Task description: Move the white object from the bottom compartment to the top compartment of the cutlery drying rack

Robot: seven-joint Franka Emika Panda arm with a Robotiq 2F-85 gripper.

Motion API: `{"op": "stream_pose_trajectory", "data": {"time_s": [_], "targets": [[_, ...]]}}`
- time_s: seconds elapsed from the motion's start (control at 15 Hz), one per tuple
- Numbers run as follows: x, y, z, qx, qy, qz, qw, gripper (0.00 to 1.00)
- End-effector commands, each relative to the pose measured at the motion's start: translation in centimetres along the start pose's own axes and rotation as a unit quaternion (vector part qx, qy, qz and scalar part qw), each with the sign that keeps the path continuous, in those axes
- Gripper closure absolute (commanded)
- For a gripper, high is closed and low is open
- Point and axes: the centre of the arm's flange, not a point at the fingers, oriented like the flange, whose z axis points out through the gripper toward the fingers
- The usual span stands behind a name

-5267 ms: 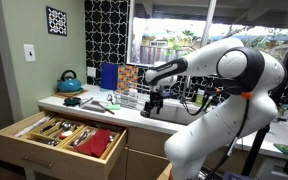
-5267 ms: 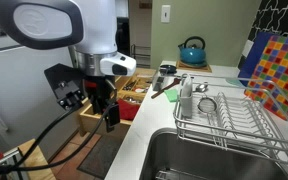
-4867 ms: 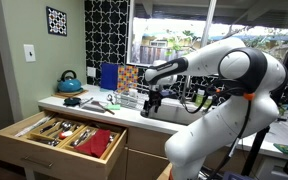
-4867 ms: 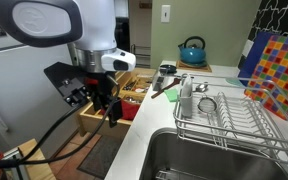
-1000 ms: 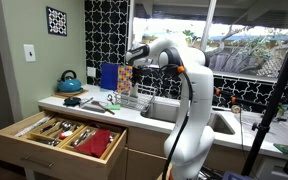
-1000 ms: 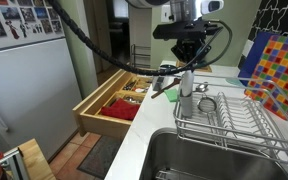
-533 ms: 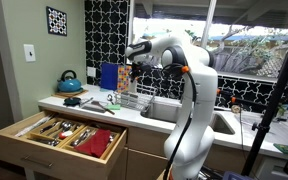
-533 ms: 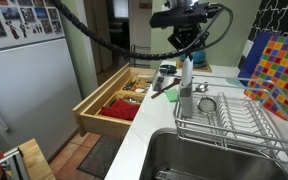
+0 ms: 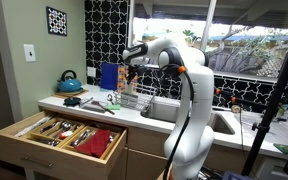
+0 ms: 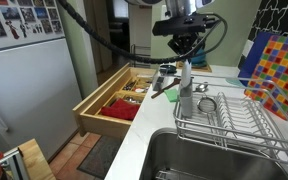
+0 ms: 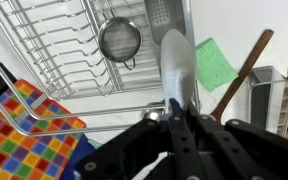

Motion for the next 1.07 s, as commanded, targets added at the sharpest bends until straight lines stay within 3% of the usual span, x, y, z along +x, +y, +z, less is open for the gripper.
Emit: {"op": "stream_pose_trajectory", "data": {"time_s": [0.0,0.47,1.0], "targets": [[1.5,0.3,1.9,0.005,0.012,-0.003,0.9999,0.95],[3.8,-0.4,3.5,0.0,0.018,-0.007,0.9998,0.95],[1.9,-0.7,6.6,0.01,-0.008,0.014,0.9998,0.95]]}}
